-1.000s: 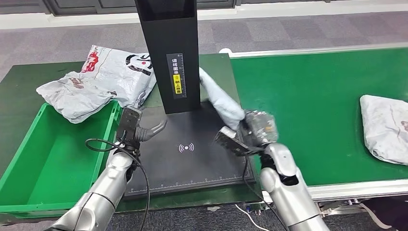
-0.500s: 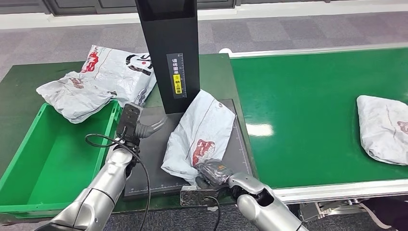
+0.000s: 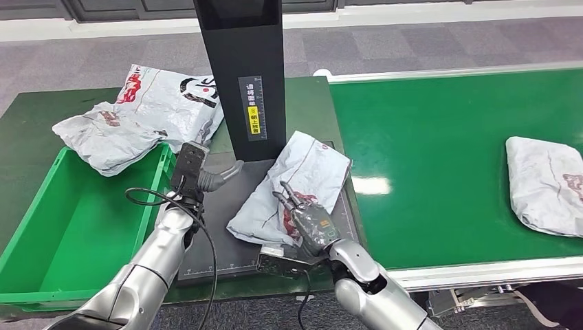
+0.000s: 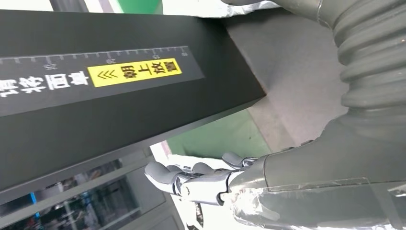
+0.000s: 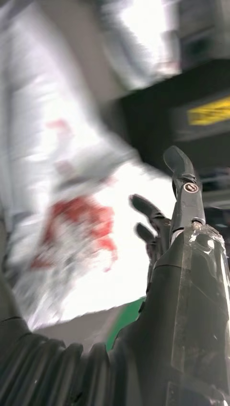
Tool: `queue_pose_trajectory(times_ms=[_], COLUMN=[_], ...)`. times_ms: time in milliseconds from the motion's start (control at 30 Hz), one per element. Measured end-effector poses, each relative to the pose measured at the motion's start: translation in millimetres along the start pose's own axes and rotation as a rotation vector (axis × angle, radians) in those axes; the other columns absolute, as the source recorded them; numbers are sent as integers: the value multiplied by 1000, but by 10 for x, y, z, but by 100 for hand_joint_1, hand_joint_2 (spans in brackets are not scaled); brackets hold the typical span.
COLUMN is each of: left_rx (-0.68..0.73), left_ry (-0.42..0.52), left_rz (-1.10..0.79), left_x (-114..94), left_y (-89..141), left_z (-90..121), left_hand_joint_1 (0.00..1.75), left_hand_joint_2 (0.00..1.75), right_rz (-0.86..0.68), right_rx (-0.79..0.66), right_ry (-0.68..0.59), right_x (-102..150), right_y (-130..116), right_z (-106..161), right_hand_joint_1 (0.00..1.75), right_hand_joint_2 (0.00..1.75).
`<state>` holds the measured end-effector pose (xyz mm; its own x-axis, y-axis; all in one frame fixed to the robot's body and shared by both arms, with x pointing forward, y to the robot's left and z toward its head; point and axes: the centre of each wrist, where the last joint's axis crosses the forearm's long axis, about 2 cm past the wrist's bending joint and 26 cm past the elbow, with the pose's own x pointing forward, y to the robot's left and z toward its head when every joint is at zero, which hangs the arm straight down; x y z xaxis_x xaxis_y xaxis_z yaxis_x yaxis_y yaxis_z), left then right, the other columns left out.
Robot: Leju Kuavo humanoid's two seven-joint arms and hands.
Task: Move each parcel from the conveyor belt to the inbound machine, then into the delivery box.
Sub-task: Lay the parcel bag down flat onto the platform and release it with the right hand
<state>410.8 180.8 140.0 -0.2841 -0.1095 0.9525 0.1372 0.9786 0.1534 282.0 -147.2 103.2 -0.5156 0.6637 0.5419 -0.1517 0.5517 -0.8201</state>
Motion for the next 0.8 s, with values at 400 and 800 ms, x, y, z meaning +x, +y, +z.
queue_pose_trajectory(times_ms=[400, 800], left_rx=[25, -423], left_ry=[-46, -10], left_rz=[10, -261], left_x=[70, 56], left_y=[-49, -327], left_z=[-56, 29], left_hand_joint_1=[0, 0], left_hand_joint_2=[175, 175], right_rz=[-262, -800], right_rx=[-339, -539], right_ry=[-57, 77], right_x=[-169, -540], right_y=[-286, -624], right_z=[-125, -196], right_hand_joint_1=[0, 0], right_hand_joint_2=[175, 175])
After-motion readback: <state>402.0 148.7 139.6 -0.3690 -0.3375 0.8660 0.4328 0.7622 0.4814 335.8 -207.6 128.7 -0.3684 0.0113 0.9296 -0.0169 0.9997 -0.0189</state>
